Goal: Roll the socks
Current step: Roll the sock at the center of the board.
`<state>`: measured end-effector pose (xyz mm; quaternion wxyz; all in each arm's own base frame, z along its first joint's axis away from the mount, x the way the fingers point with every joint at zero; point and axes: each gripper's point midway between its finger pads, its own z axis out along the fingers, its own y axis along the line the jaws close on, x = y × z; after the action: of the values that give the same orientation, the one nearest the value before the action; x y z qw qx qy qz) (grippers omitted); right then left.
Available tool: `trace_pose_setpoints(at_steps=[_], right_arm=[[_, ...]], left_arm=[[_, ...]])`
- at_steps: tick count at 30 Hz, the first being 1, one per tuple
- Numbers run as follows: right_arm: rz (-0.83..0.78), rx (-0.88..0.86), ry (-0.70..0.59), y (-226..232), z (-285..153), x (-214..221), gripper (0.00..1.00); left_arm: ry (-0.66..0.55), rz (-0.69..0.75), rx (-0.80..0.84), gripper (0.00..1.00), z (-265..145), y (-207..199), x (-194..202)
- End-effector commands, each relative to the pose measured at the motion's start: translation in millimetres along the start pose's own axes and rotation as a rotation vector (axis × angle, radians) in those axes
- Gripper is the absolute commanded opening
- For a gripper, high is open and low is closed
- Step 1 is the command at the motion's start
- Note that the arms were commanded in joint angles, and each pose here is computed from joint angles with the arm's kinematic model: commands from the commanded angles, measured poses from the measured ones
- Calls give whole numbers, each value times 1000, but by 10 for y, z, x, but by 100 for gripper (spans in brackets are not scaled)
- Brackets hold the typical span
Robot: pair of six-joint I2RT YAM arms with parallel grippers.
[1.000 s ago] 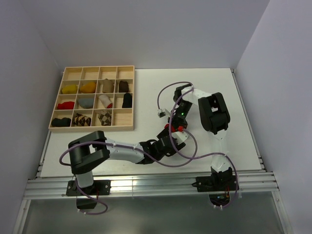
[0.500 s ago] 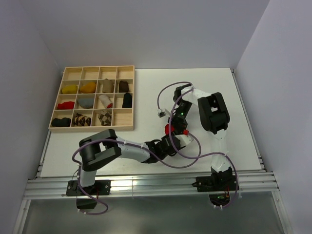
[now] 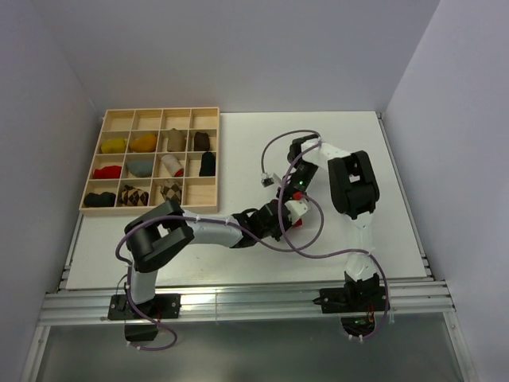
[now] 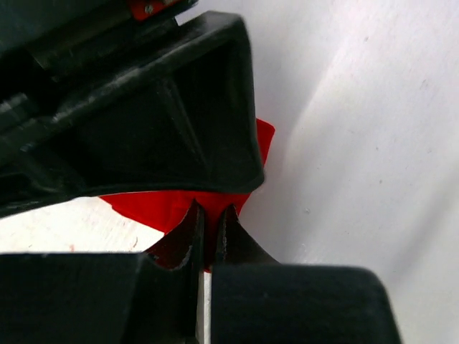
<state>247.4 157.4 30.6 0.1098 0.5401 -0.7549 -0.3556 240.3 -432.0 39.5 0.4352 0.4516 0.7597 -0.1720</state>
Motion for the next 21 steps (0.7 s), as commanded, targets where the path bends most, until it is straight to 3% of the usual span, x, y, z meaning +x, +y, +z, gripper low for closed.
trace_pose_setpoints(at_steps=[1, 12, 17, 21], right_arm=[[-78, 87, -200, 45, -291, -368, 47], [13, 383, -557, -77, -1057, -345, 49], [54, 467, -688, -120, -1343, -175, 50], [3, 534, -698, -112, -1426, -21, 51]], left_arm=[[64, -131, 173, 0, -37, -211, 96], [66, -296, 325, 0, -122, -138, 58], [169, -358, 336, 0, -45, -80, 157], [267, -425, 347, 0, 41, -59, 124]])
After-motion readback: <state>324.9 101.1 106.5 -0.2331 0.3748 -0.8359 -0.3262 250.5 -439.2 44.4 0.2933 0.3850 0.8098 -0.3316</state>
